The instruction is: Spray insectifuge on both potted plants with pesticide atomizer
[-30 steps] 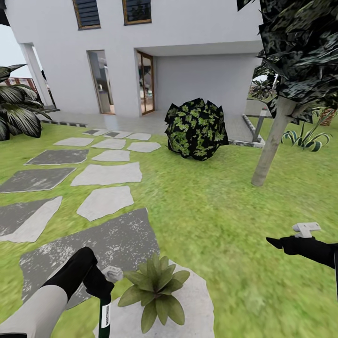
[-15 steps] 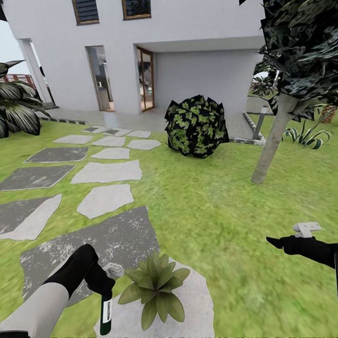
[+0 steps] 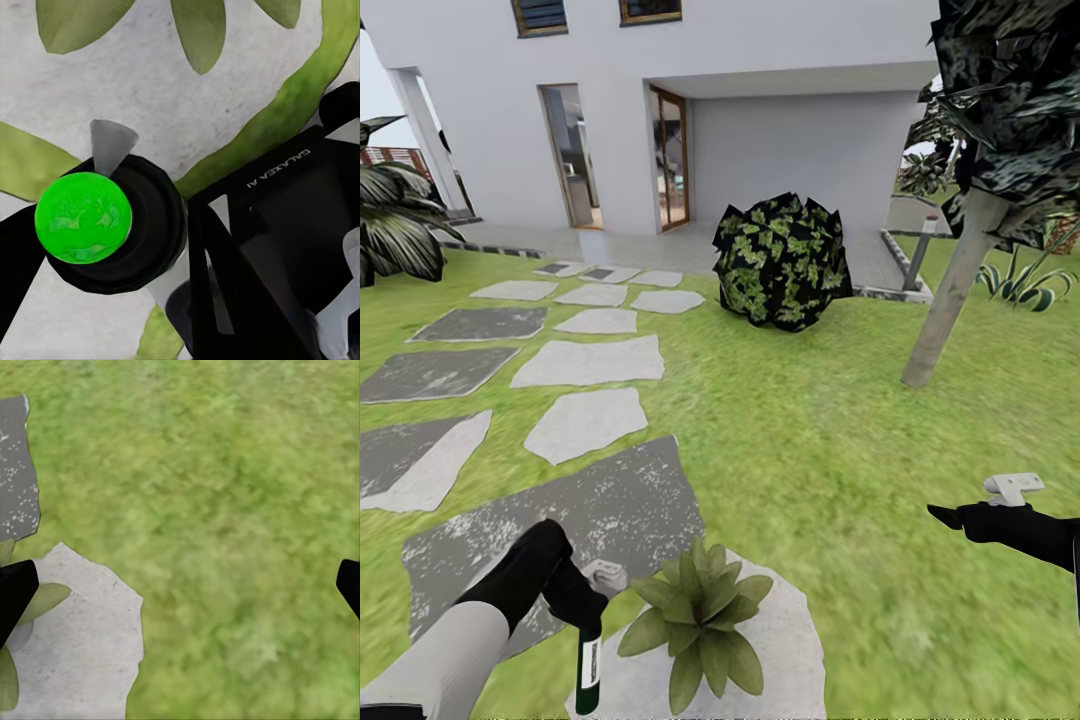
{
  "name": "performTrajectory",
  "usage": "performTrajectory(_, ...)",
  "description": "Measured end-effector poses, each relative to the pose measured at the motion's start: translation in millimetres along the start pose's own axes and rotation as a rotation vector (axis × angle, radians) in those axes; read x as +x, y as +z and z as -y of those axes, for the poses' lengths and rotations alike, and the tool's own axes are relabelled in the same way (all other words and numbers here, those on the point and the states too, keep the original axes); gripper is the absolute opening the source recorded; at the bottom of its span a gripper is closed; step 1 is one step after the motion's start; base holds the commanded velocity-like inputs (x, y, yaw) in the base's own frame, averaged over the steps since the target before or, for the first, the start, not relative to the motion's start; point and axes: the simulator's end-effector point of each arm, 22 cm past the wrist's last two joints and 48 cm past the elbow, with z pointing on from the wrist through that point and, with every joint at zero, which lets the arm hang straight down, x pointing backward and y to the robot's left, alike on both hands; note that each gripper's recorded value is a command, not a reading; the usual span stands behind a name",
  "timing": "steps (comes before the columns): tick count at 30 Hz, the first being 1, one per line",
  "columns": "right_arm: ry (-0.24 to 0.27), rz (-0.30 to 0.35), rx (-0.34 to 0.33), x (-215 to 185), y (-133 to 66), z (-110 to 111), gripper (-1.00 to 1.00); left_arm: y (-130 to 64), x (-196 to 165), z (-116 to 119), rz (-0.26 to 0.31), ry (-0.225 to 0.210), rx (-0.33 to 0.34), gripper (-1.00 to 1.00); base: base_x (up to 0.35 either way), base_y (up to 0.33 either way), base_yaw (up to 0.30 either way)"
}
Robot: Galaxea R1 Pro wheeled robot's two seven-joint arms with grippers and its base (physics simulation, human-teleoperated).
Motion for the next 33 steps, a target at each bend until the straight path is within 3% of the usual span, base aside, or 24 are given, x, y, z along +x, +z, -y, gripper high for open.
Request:
performTrajectory(21, 0.001, -0.029, 0.0, 11, 10.3, 0, 1.0, 14.4, 7, -1, -0.034, -0.013, 0.015, -1.0, 0.063, 0.049, -0.004)
performTrajectory(33, 0.004, -0.034, 0.0, 13, 11.5, 1, 1.0, 17.6, 9, -1, -0.042, -0.015, 0.018, -1.0, 0.005, 0.004, -0.238)
